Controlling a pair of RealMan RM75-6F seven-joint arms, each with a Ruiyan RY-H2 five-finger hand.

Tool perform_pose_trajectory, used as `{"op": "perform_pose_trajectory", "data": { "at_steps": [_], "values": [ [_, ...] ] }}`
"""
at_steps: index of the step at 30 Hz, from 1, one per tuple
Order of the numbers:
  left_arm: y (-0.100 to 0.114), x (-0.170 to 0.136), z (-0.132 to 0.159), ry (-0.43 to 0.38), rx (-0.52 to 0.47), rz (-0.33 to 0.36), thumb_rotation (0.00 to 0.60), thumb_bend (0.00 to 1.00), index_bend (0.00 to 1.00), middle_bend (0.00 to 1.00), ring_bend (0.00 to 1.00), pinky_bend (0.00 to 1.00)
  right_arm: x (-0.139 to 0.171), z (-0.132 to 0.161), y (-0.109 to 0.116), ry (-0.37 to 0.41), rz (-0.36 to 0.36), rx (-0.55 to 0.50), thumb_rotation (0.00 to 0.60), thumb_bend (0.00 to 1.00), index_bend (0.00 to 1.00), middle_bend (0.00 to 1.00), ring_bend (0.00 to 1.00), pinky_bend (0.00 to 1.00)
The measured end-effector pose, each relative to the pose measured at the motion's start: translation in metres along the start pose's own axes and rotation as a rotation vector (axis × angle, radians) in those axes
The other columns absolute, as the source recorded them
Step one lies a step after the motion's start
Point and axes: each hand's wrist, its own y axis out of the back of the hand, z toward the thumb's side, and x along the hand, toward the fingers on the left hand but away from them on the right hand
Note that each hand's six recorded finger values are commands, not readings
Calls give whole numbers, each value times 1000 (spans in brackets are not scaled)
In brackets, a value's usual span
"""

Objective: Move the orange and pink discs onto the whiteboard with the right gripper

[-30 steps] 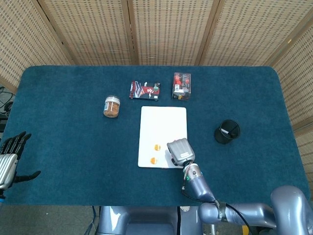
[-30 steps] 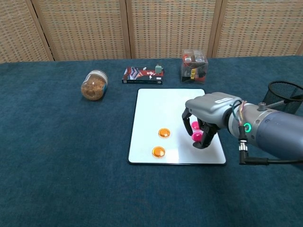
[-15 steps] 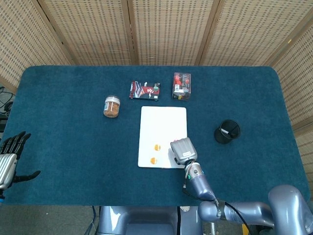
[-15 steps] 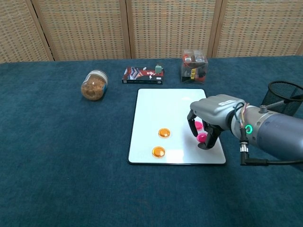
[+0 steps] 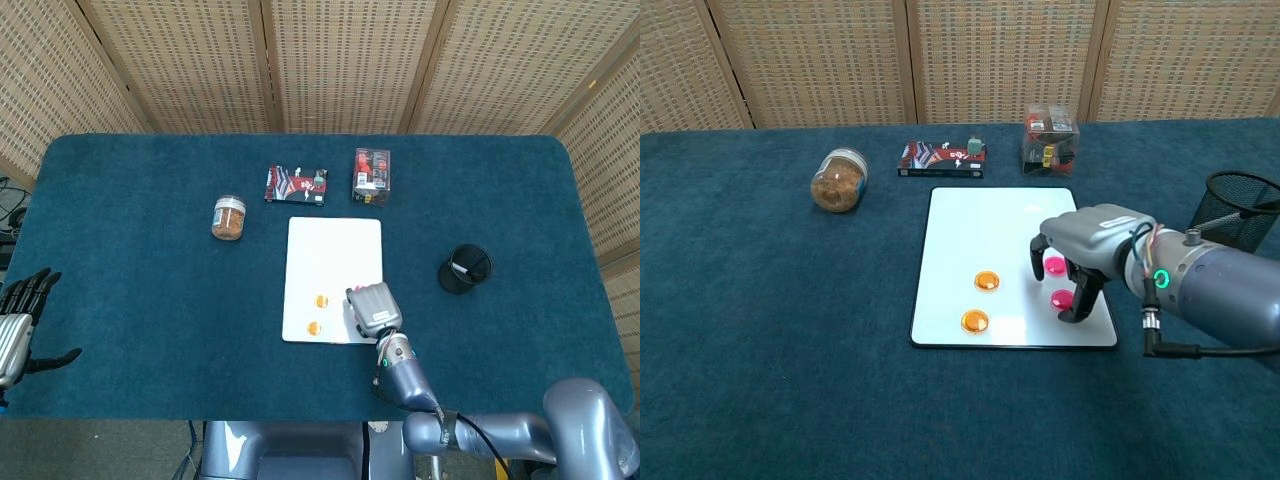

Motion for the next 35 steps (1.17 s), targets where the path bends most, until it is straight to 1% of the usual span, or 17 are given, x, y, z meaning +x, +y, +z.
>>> {"op": "perform_pose_trajectory", "data": {
  "at_steps": [6, 12, 15, 19, 21, 23, 24, 27, 28, 29, 30, 31, 32, 34, 35],
  "values": [
    [1, 0, -1, 1, -3, 0, 600, 0, 0, 0, 0, 0, 6, 3, 9, 15, -26, -16, 600, 260, 321, 1000, 1000, 1000],
    [1, 0, -1, -1, -4, -1, 600, 0, 0, 0, 0, 0, 24, -1, 29, 45, -74, -60, 600, 260, 321, 1000, 1000, 1000],
    [1, -2, 0, -4, -3, 2, 600, 0, 0, 0, 0, 0, 40, -15, 47, 49, -128, -93, 600, 260, 321, 1000, 1000, 1000],
    [2, -4, 1, -9, -3, 10, 600, 0, 0, 0, 0, 0, 64, -48, 70, 34, -219, -156, 600, 260, 332, 1000, 1000, 1000],
    [2, -6, 1, -10, -2, 15, 600, 0, 0, 0, 0, 0, 75, -63, 77, 26, -261, -187, 600, 260, 344, 998, 1000, 1000],
    [2, -9, 0, -8, -1, 21, 600, 0, 0, 0, 0, 0, 87, -83, 82, 11, -315, -226, 600, 259, 347, 970, 995, 1000],
    [2, -10, -1, -5, -1, 23, 600, 0, 0, 0, 0, 0, 93, -93, 84, 1, -340, -246, 600, 252, 347, 933, 974, 1000],
    [-1, -13, -3, -1, 4, 27, 600, 0, 0, 0, 0, 0, 114, -128, 85, -34, -426, -310, 600, 190, 347, 784, 838, 994],
    [-2, -14, -4, 1, 5, 28, 600, 0, 0, 0, 0, 0, 122, -144, 83, -50, -458, -333, 600, 136, 345, 686, 741, 953],
    [-3, -15, -5, 4, 4, 30, 600, 0, 0, 0, 0, 0, 129, -156, 80, -62, -478, -349, 600, 75, 325, 549, 593, 863],
    [-3, -16, -5, 6, 3, 31, 600, 0, 0, 0, 0, 0, 136, -169, 77, -76, -496, -363, 600, 42, 300, 444, 475, 773],
    [-4, -17, -6, 9, 2, 33, 600, 0, 0, 0, 0, 0, 146, -185, 72, -94, -516, -374, 600, 7, 244, 279, 284, 608],
    [-4, -18, -7, 13, 1, 37, 600, 0, 0, 0, 0, 0, 155, -198, 67, -110, -525, -377, 600, 0, 175, 139, 127, 443],
    [-5, -20, -9, 19, 0, 46, 600, 0, 0, 0, 0, 0, 177, -226, 54, -150, -531, -366, 600, 0, 88, 17, 9, 238],
    [-4, -22, -10, 21, 0, 52, 600, 0, 0, 0, 0, 0, 187, -235, 49, -165, -529, -360, 600, 0, 68, 2, 0, 185]
  ]
}}
